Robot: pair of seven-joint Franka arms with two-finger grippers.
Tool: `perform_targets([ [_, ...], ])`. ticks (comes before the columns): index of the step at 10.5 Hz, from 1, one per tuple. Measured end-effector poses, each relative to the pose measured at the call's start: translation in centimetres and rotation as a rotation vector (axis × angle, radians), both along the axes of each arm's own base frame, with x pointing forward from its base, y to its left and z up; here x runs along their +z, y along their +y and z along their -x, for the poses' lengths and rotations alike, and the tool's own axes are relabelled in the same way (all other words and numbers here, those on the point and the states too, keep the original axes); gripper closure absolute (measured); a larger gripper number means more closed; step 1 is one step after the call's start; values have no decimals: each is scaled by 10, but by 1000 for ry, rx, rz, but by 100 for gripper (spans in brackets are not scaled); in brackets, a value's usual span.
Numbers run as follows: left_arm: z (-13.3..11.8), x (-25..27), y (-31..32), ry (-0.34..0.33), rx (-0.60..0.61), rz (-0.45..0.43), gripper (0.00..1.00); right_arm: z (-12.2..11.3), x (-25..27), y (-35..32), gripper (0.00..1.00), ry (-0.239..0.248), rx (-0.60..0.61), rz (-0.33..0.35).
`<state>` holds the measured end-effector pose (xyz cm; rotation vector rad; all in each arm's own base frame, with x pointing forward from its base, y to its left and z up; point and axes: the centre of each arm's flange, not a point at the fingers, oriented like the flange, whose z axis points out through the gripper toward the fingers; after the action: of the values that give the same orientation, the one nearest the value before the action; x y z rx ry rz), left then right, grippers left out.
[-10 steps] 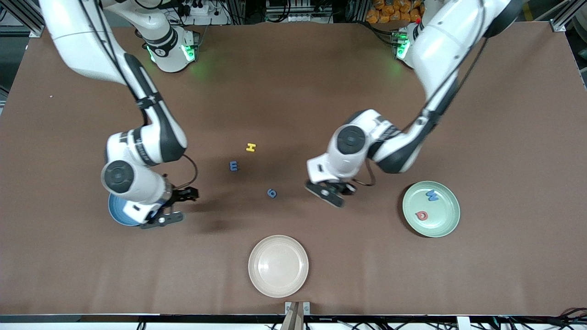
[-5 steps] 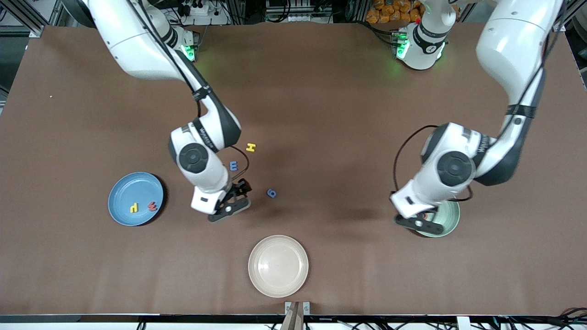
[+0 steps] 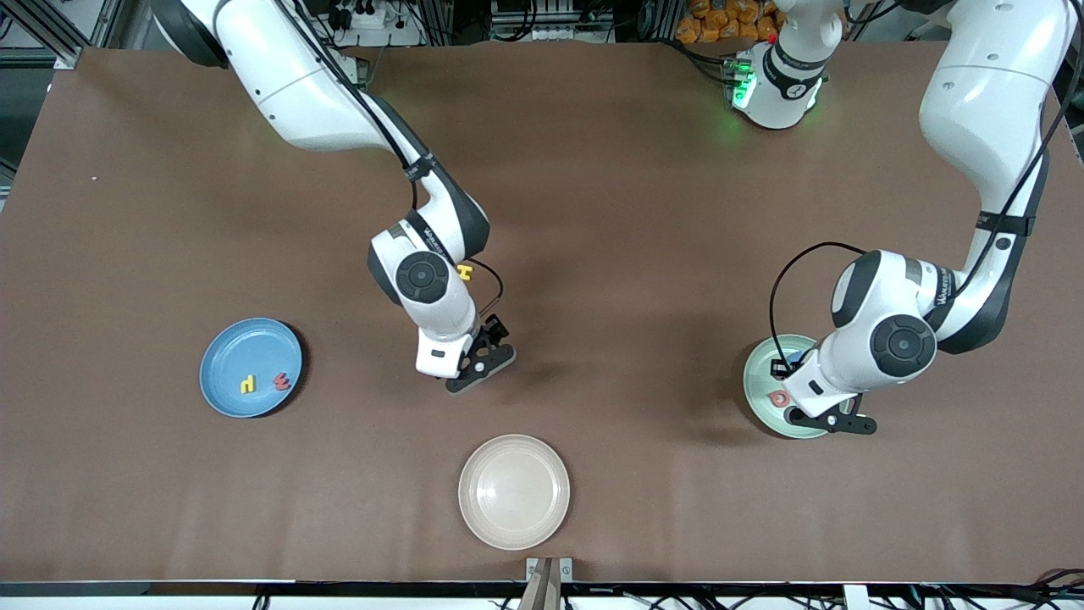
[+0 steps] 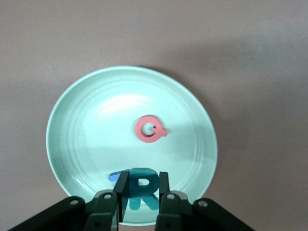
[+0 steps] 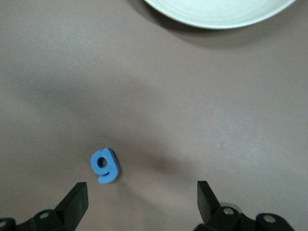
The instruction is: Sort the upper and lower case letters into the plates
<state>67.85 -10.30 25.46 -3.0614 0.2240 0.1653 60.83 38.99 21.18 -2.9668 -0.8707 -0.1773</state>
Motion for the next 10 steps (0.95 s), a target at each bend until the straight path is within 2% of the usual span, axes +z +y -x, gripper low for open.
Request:
perform_targets([
  [2, -4, 0, 19, -3, 29, 2, 52, 1, -13, 9, 0, -24, 5, -26],
  [3, -9, 12, 26, -25, 39, 1, 37, 4, -18, 13, 0, -21, 7, -30],
  [6, -15, 83, 26, -103, 40, -22, 0, 11, -21, 24, 0, -12, 18, -39],
  [10, 6, 176, -10, -166, 17, -25, 0, 13, -25, 26, 0, -6, 19, -38],
])
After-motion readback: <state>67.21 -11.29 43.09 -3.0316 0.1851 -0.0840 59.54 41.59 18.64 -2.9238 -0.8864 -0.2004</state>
